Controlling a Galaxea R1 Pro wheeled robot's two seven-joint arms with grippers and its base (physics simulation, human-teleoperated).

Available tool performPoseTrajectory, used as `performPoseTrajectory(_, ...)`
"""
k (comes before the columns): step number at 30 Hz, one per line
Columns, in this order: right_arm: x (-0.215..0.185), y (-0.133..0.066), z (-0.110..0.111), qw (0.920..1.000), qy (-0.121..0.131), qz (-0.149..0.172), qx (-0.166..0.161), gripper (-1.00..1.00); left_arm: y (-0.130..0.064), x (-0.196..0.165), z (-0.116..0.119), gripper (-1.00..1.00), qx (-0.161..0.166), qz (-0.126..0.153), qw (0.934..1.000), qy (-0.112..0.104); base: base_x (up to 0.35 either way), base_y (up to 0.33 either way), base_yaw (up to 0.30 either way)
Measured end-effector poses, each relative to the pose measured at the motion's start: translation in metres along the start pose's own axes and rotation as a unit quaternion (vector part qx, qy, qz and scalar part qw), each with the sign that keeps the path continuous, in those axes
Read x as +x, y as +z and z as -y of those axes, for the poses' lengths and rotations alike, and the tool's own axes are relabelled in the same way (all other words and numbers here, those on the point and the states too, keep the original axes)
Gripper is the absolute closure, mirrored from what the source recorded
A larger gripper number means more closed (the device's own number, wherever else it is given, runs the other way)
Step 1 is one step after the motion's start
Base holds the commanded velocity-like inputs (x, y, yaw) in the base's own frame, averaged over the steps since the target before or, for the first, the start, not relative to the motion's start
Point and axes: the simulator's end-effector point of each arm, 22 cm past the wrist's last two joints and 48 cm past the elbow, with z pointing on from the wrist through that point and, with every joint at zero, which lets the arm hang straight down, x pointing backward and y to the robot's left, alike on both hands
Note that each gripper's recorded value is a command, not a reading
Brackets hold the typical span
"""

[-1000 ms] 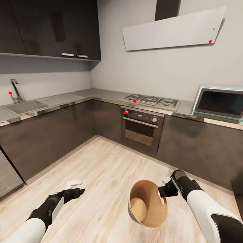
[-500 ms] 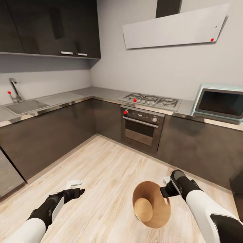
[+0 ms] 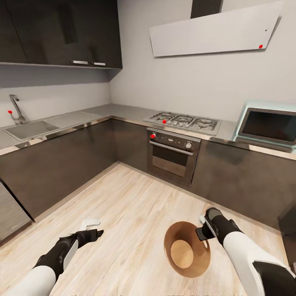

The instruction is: Put the three can of soda from the living room inside the tash can in the kitchen.

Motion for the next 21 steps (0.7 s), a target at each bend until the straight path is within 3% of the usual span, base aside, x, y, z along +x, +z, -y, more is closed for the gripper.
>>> performPoseTrajectory(12, -0.002, -0.01, -0.029, 0.9997, -0.005, -0.008, -0.025, 1.0, -0.01, -0.004, 0.001, -1.0, -0.001, -0.01, 1.0, 0.0, 0.0, 0.0, 0.0)
performPoseTrajectory(21, -0.001, -0.018, -0.037, 0.9994, -0.012, -0.016, -0.028, 1.0, -0.017, -0.006, 0.002, -1.0, -0.003, -0.016, 0.9999, -0.001, 0.0, 0.0, 0.0)
